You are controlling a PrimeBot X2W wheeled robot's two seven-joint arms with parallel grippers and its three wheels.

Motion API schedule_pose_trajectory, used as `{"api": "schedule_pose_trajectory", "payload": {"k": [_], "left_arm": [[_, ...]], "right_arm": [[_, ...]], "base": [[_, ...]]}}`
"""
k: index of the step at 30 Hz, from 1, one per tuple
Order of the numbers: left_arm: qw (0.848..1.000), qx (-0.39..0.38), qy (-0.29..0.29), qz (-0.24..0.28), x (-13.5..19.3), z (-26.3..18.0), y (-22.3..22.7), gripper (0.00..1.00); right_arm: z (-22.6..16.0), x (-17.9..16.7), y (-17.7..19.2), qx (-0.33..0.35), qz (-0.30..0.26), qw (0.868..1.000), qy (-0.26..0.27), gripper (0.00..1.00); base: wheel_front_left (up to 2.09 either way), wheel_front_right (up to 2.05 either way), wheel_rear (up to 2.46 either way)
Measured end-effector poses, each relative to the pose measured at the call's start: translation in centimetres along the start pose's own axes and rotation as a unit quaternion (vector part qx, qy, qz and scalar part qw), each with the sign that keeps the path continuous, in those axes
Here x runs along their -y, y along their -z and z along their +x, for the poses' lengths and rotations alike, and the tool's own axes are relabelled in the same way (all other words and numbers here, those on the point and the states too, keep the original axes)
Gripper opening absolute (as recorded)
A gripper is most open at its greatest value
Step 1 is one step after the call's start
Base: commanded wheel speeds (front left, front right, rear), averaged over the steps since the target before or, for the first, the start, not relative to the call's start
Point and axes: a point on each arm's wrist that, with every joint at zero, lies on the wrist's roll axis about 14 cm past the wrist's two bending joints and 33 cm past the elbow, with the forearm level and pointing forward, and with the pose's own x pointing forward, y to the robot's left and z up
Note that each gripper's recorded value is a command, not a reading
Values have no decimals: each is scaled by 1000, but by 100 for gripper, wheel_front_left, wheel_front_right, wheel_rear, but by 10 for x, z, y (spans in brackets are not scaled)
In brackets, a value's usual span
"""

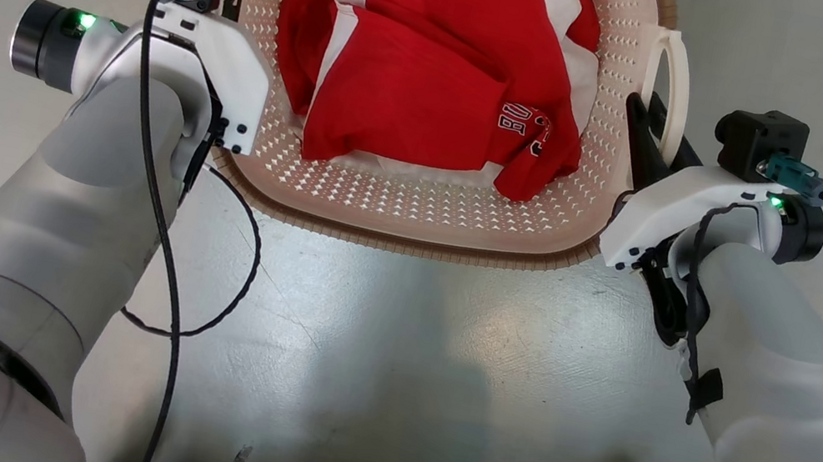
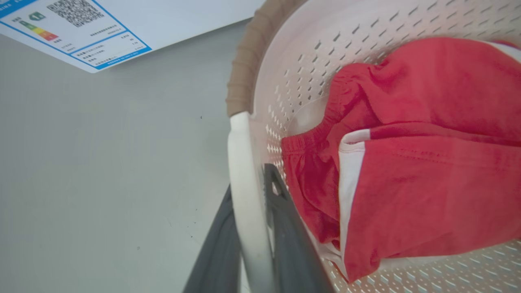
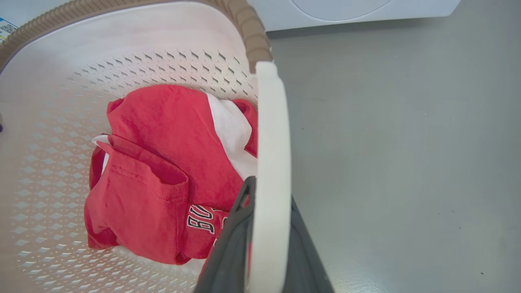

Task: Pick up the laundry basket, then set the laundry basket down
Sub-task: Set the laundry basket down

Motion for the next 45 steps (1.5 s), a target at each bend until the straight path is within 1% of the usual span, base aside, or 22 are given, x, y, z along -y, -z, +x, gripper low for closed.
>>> {"api": "schedule_pose_trajectory", "payload": {"k": [16,17,18,19,20,21,22,23,27,33,37,43,45], "left_arm": [[1000,-2,-3,-1,0,2,0,0],[1000,-3,-3,-2,0,2,0,3],[1000,-4,-4,-3,0,2,0,9],[1000,-4,-4,-3,0,2,0,13],[1000,-5,-4,-4,-1,2,1,25],[1000,-7,-7,-7,-1,2,1,39],[1000,-14,-10,-8,-1,2,3,77],[1000,-23,-15,-6,-3,2,7,100],[999,-32,-29,-5,-13,1,12,100],[999,-23,-29,-8,-12,0,8,100],[999,-18,-31,-7,-14,-2,4,100],[999,-4,-38,-12,-17,-10,-7,100],[999,7,-41,-21,-18,-14,-15,100]], "right_arm": [[1,2,0,2,-3,1000,4,0],[1,2,0,2,-4,1000,4,0],[1,2,0,2,-3,1000,4,0],[1,2,0,2,-3,1000,5,6],[1,2,0,2,-3,1000,5,15],[1,2,0,2,-2,1000,5,29],[2,1,-1,3,-3,1000,4,46],[2,0,-2,4,-5,1000,0,100],[3,-3,-5,10,-7,1000,-2,100],[2,3,-12,21,-5,1000,7,100],[0,3,-20,32,-6,999,9,100],[-11,7,-22,38,-2,999,20,100],[-15,7,-31,50,0,998,22,100]], "base": [[0,0,0],[0,0,0],[0,0,0],[0,0,0],[0,0,0],[0,0,0],[0,0,0],[0,0,0],[0,0,0],[0,0,0],[0,0,0],[0,0,0],[0,0,0]]}}
